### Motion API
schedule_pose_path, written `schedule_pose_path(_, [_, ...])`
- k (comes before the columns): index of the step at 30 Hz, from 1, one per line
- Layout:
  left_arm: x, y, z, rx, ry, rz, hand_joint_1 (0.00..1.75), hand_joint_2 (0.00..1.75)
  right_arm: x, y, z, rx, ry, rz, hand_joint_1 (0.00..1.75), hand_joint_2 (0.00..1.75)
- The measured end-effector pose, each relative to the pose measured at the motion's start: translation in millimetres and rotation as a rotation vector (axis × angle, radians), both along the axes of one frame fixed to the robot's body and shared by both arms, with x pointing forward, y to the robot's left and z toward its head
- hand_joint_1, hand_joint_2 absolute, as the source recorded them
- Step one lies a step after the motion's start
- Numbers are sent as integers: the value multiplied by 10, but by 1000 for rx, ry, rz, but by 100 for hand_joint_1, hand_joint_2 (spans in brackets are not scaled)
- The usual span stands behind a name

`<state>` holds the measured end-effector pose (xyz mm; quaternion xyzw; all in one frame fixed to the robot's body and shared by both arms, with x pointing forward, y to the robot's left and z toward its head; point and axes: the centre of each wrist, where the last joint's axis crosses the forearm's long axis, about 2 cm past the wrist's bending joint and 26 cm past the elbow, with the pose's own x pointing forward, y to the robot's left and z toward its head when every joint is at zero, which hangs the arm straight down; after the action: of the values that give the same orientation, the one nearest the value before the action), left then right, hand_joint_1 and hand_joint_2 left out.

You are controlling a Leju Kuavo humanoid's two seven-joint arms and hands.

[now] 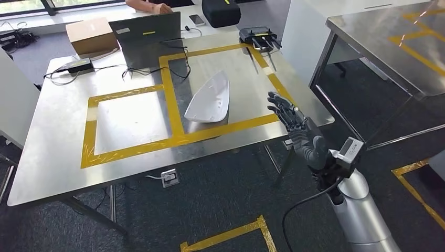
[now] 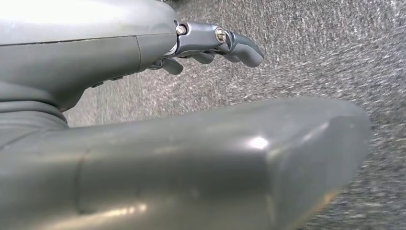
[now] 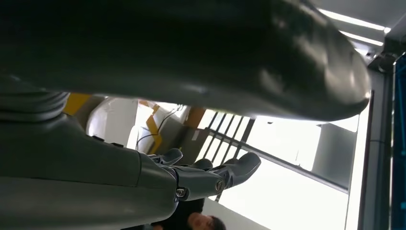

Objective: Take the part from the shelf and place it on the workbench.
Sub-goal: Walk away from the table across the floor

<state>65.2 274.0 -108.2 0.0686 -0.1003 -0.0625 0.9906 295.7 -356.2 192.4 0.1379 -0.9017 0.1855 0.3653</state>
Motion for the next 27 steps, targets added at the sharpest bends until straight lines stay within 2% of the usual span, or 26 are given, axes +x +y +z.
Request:
schedule_pose_path(7, [-28, 147, -7, 34, 1, -42, 0, 0, -531, 104, -286, 28, 9, -21, 0, 0])
schedule_pose_path(9, [-52, 242, -11, 53, 16, -27, 0, 0, -530, 152, -305, 36, 9, -26, 0, 0])
schedule_pose_path(14, [-117, 438, -14, 97, 62, 7, 0, 0, -275, 325, -259, 92, -5, -34, 0, 0])
schedule_pose_path(17, [-175, 481, -19, 108, 78, 12, 0, 0, -223, 377, -347, 129, 17, -56, 0, 0])
schedule_pose_path(23, [-222, 479, -25, 105, 129, 13, 0, 0, -303, 347, -604, 123, 147, -123, 0, 0])
schedule_pose_path(27, [-219, 377, -29, 79, 95, 8, 0, 0, -456, 255, -889, 90, 294, -202, 0, 0])
